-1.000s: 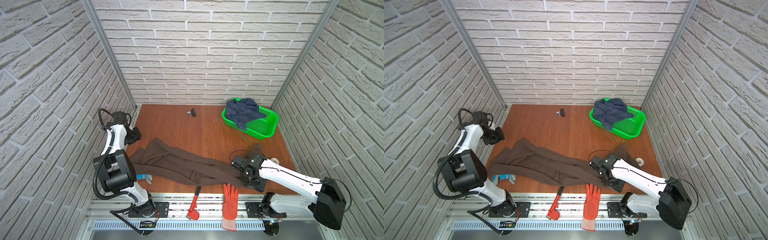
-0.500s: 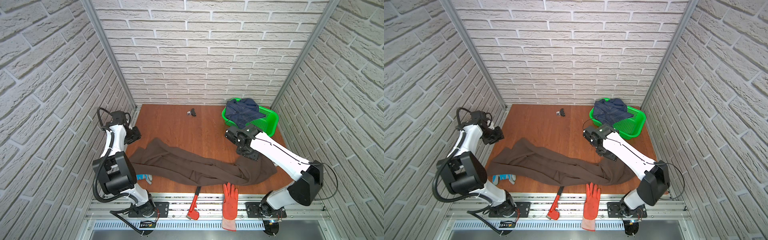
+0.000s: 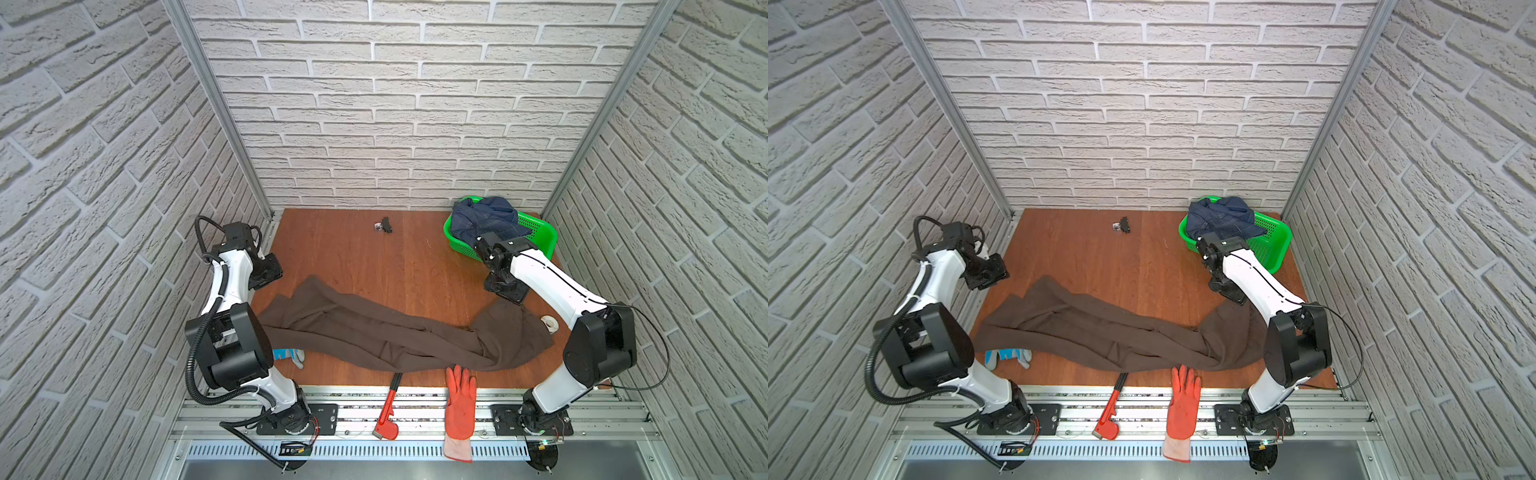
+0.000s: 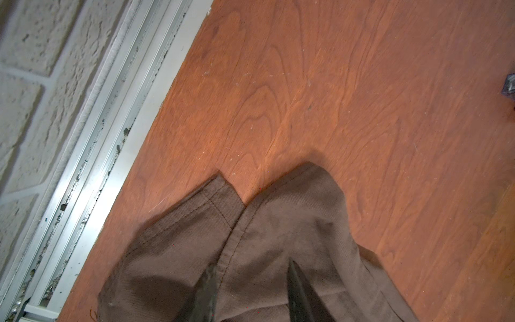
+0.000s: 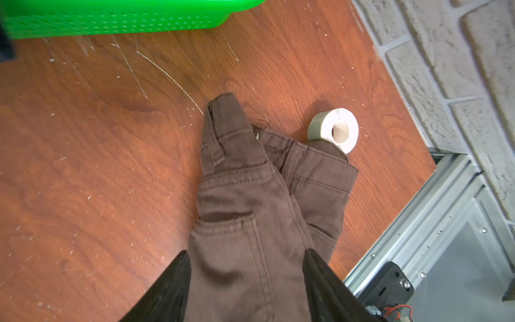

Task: Fold and stack the trousers
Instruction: Flatten out the trousers at the center of the table.

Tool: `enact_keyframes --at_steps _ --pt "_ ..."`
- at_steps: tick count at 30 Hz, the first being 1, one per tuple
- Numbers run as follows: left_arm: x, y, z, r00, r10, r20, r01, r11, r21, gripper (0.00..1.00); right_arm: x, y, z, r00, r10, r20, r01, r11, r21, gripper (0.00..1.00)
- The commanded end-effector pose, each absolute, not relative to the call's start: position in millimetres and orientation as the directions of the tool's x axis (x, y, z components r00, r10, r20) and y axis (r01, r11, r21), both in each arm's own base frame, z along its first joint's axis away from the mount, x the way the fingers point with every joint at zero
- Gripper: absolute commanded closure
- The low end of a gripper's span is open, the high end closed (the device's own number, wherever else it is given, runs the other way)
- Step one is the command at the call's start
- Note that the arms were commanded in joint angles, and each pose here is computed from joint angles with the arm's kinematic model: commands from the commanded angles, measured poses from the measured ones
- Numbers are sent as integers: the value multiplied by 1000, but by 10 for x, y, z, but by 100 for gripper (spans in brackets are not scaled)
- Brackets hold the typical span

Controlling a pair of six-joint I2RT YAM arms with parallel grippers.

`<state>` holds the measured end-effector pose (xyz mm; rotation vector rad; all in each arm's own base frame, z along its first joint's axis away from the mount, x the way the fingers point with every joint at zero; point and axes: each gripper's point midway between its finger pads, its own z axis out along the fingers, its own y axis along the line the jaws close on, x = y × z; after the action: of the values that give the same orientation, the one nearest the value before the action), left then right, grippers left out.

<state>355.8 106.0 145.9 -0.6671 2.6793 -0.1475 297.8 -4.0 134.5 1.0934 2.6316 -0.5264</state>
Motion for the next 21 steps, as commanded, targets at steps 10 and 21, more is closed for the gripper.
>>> enact_keyframes --at_steps 10,21 --pt "3523 1029 1480 -824 -455 -338 -419 890 -179 56 3222 -323 1006 -698 649 -302 714 661 -230 35" --pt "3517 1032 1472 -825 -455 -335 -420 891 -175 56 3367 -389 682 -696 686 -213 718 677 -162 47"
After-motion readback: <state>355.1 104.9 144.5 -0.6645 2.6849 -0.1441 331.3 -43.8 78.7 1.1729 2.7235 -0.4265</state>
